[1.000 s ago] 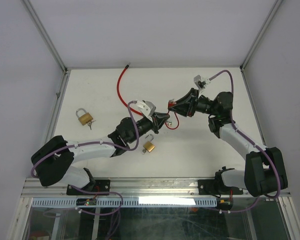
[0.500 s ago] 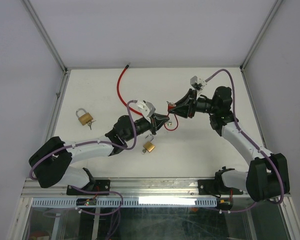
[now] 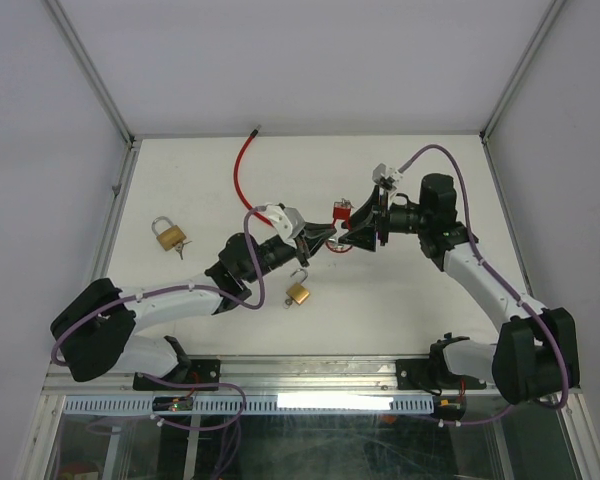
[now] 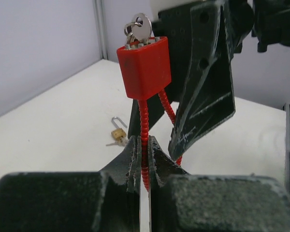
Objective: Lock with the key
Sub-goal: Lock the lock.
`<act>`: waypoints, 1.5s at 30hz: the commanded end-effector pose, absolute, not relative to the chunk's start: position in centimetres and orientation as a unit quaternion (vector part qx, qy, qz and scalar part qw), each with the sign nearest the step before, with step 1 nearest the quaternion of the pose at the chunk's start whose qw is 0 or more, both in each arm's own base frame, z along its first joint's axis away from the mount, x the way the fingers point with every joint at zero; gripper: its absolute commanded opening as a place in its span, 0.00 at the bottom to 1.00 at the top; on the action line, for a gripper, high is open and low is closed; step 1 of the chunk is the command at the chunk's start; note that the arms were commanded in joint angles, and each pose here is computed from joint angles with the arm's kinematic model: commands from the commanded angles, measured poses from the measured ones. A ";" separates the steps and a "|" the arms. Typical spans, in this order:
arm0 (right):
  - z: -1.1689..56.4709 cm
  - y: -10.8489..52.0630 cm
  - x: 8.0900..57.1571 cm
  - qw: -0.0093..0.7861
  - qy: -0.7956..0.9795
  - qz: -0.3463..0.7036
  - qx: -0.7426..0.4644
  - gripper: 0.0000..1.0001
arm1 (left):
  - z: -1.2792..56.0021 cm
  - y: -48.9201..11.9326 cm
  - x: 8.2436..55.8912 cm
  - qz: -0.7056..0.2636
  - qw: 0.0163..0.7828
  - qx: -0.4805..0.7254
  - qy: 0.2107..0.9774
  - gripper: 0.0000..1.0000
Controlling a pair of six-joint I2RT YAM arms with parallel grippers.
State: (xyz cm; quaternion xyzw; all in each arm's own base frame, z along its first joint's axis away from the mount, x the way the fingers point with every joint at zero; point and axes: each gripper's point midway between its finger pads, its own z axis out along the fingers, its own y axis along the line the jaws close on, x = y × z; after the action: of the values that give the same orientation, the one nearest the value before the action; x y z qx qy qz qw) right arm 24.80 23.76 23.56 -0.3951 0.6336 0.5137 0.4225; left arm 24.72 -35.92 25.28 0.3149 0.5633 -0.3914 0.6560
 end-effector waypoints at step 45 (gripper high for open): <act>27.3 21.7 24.8 0.385 0.704 0.511 -0.308 0.41 | 20.1 -33.7 24.5 -0.196 0.642 0.430 0.603 0.00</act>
State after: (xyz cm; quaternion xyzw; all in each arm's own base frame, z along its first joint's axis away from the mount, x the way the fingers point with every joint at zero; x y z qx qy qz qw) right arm 23.57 21.53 26.47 -0.3115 0.6978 0.5341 0.3617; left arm 23.49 -32.36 15.71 0.4499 0.6367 -0.1955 0.5950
